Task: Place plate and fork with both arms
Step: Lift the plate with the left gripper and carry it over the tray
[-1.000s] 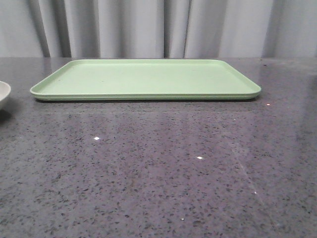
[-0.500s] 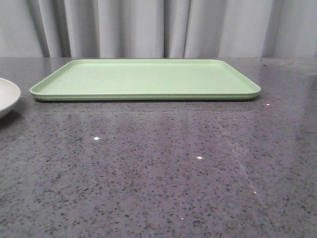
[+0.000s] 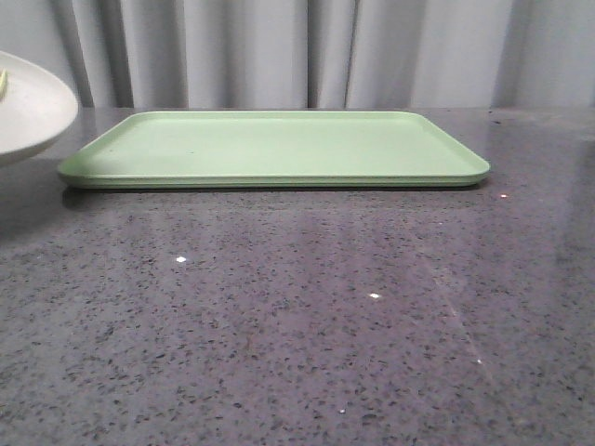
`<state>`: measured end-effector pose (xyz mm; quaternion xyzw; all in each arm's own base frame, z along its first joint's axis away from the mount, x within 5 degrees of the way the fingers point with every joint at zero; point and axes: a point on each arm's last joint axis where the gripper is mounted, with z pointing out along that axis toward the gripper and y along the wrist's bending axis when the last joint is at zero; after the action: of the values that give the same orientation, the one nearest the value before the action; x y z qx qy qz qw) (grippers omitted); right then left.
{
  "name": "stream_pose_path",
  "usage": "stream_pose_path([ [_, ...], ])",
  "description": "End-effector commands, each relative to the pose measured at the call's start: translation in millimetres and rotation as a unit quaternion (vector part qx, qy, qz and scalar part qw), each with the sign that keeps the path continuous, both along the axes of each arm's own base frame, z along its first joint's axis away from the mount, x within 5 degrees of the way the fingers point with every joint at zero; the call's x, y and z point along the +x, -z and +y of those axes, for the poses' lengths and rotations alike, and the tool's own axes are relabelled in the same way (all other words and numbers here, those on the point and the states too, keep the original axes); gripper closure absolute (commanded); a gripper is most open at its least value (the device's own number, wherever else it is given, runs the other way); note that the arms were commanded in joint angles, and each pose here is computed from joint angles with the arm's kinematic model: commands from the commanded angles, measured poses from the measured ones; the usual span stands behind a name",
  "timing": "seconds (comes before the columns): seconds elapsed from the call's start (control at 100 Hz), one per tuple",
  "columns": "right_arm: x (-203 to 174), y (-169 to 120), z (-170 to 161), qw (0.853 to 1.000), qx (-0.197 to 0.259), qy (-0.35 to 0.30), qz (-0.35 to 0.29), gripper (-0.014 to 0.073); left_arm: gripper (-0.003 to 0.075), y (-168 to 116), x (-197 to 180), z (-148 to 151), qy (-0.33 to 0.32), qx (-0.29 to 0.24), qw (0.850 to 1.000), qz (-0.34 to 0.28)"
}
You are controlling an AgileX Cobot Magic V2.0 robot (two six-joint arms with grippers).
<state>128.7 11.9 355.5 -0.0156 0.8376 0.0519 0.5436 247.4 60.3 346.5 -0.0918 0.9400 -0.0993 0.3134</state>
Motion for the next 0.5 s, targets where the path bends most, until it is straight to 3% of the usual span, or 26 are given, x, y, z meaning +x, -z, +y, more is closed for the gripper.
stream_pose_path([
  [0.0,1.6,-17.8,-1.4,0.999,-0.004,0.005,-0.053,0.0211,0.0741,-25.6,2.2,-9.3,0.005,-0.014,0.998,-0.06],
  [0.19,1.5,-17.6,-1.4,0.999,-0.004,0.005,-0.052,0.0211,0.0741,-32.3,26.7,-39.1,0.054,-0.034,0.994,-0.089],
  [0.49,1.3,-17.0,-1.4,0.999,-0.004,0.005,-0.049,0.0211,0.0741,-25.6,79.9,-97.7,0.11,-0.08,0.988,-0.077],
])
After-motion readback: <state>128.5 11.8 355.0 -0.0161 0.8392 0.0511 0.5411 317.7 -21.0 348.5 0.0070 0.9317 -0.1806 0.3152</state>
